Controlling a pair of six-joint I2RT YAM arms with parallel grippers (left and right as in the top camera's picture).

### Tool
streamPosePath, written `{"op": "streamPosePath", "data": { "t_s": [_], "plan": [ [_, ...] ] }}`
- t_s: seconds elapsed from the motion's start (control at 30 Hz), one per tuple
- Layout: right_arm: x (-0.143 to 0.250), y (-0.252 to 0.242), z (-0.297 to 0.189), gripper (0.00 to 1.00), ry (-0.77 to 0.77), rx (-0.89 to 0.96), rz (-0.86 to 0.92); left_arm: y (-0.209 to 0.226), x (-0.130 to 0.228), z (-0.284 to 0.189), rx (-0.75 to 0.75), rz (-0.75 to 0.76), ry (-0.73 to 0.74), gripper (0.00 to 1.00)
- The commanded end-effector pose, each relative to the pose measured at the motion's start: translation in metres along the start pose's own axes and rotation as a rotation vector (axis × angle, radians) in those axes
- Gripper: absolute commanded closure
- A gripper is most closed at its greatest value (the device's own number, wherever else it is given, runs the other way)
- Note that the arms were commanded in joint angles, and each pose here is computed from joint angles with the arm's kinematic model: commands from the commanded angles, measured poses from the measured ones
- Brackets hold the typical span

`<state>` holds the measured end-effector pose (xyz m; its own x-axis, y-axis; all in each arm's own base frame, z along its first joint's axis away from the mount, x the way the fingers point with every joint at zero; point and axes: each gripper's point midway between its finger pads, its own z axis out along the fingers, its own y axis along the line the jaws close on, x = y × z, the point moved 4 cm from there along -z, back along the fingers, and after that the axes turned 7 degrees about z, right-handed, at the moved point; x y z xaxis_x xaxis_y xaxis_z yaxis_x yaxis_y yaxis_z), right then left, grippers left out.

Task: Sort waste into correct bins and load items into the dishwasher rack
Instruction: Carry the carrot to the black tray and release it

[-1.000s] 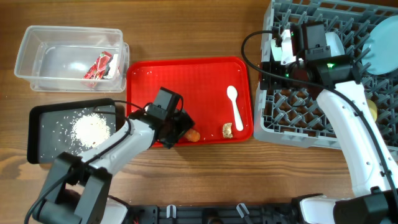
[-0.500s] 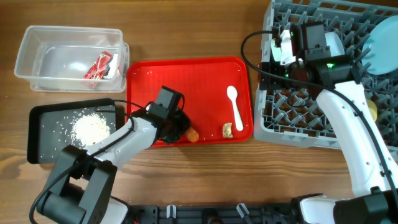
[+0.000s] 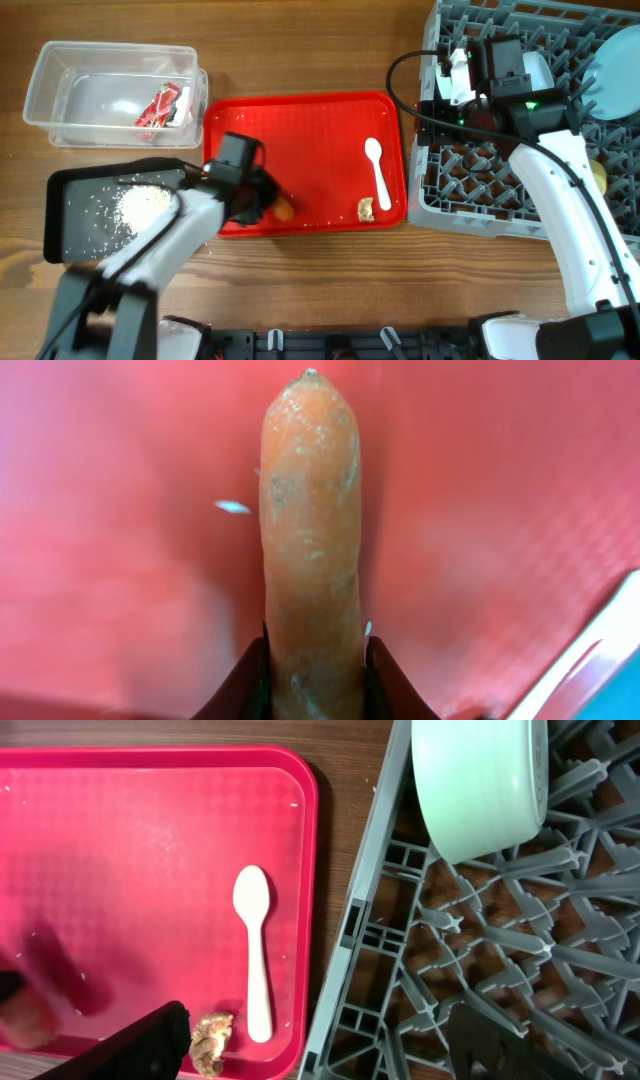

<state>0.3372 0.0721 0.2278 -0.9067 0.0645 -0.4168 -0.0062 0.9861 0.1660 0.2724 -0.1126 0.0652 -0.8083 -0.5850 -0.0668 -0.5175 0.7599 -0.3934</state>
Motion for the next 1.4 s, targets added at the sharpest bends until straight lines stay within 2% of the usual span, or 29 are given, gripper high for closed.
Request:
{"op": "streamPosePath", "data": {
  "t_s": [0.0, 0.1, 0.23, 0.63, 0.8, 1.13, 1.17, 1.27, 1.37],
  "plan": [
    [0.0, -0.002, -0.001, 0.15, -0.004, 0.009, -0.011, 0.01, -0.026, -0.041, 0.02, 0.074, -0.139, 0.87],
    [0.0, -0.002, -0.001, 0.16, -0.005, 0.014, -0.01, 0.028, -0.041, -0.066, -0.008, 0.062, -0.226, 0.87],
    [0.0, -0.002, -0.001, 0.16, -0.005, 0.014, -0.011, 0.074, -0.064, -0.099, -0.126, -0.089, -0.359, 0.9],
    [0.0, -0.002, -0.001, 0.16, -0.004, 0.014, -0.011, 0.182, -0.124, -0.132, -0.281, -0.487, -0.557, 0.93],
    [0.001, -0.003, -0.001, 0.16, -0.002, 0.015, -0.01, 0.22, -0.141, -0.117, -0.324, -0.597, -0.551, 0.91],
    [0.002, -0.003, -0.001, 0.16, 0.002, 0.016, -0.009, 0.249, -0.144, -0.073, -0.383, -0.65, -0.44, 0.87],
    [0.002, -0.003, -0.001, 0.16, 0.005, 0.016, -0.01, 0.249, -0.144, -0.071, -0.383, -0.65, -0.438, 0.83],
    [0.003, -0.003, -0.001, 0.16, 0.008, 0.017, -0.009, 0.248, -0.145, -0.072, -0.375, -0.647, -0.445, 0.6],
    [0.003, -0.003, -0.001, 0.16, 0.009, 0.017, -0.009, 0.241, -0.149, -0.076, -0.336, -0.634, -0.456, 0.55]
  ]
}}
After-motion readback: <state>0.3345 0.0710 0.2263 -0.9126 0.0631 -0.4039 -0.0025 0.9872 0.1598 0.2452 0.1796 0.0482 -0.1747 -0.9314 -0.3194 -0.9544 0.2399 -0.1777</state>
